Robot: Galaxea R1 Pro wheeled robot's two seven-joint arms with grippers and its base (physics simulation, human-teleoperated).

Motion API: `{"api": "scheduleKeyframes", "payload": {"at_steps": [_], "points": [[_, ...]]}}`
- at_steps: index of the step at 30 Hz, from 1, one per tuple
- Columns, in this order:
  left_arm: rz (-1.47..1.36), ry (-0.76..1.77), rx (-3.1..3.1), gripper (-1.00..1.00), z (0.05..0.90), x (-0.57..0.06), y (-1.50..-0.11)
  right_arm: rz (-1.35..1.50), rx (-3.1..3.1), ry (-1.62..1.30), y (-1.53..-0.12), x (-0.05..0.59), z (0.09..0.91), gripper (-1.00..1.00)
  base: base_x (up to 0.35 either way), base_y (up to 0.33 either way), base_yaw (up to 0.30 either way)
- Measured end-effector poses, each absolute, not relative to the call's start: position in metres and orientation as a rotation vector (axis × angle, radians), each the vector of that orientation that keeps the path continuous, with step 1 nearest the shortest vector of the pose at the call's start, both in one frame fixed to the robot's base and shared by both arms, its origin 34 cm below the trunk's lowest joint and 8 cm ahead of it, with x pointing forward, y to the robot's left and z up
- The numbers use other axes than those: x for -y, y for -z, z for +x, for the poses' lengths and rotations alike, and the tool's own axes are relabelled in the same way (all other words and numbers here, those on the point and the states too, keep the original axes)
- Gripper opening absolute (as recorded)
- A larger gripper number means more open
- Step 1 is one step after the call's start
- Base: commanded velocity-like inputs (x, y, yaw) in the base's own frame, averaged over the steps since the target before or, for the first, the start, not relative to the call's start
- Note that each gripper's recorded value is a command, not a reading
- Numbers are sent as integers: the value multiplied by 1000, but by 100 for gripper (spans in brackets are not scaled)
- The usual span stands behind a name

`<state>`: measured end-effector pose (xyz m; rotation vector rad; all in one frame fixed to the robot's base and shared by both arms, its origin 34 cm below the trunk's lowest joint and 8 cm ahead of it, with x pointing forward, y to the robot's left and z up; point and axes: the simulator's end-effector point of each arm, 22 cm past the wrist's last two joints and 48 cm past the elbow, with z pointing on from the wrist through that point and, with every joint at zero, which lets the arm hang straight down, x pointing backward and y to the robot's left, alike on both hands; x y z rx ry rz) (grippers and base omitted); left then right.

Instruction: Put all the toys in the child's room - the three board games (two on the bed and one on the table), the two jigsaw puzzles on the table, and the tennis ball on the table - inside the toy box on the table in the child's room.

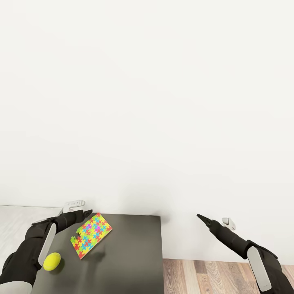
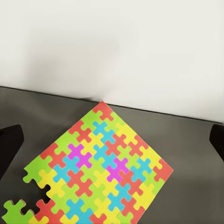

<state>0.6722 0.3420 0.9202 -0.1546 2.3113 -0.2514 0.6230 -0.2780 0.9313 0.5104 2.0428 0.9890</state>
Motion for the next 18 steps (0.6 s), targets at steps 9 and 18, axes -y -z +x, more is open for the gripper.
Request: {"api": "scheduleKeyframes", "payload": {"at_steps": [9, 18], "points": [[-155, 252, -2312, 100, 672, -342, -920, 511, -2043, -989, -931, 278, 623, 100, 0, 0, 0], [-152, 245, -2316, 100, 671, -345, -920, 511, -2043, -989, -931, 278, 623, 100, 0, 0, 0]]}}
